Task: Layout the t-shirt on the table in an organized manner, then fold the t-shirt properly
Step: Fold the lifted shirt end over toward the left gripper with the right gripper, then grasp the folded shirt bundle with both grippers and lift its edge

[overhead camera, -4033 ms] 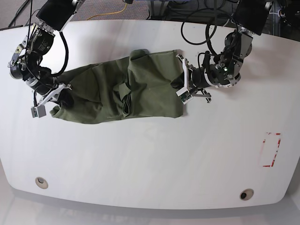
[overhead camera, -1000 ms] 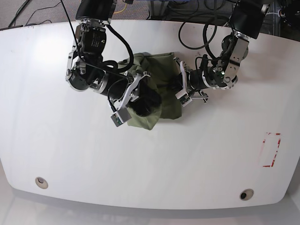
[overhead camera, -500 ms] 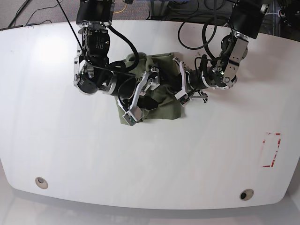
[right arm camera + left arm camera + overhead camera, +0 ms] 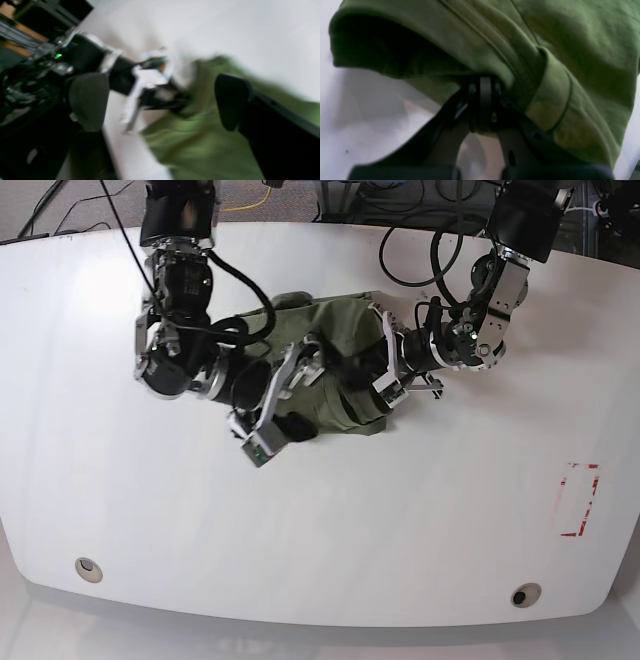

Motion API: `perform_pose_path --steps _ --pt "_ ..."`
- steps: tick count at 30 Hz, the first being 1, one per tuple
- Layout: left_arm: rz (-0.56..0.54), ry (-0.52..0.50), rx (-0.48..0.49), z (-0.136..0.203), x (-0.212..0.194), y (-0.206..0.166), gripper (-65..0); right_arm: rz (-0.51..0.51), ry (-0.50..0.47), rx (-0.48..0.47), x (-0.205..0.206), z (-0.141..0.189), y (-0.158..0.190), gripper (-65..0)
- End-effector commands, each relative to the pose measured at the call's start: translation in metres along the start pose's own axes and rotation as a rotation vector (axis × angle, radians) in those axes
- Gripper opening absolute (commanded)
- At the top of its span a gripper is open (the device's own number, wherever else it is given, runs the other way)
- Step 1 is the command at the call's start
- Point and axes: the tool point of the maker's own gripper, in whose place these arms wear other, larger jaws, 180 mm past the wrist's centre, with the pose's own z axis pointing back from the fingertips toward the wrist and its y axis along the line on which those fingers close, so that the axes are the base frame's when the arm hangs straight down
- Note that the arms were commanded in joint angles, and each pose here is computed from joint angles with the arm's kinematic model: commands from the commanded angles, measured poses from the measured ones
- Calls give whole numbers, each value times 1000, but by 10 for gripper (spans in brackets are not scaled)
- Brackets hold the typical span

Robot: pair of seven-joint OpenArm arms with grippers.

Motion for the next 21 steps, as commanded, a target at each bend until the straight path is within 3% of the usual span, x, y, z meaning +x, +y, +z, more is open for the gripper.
perform_pose_path --steps 1,18,21 --pt "-37 26 26 4 3 6 -650 51 -47 -46 15 17 -15 0" --pt "-83 -227 263 77 88 70 -650 132 -65 -208 12 53 -65 0" --pt "-104 -281 272 86 106 65 -650 158 -63 -266 12 49 -74 -105"
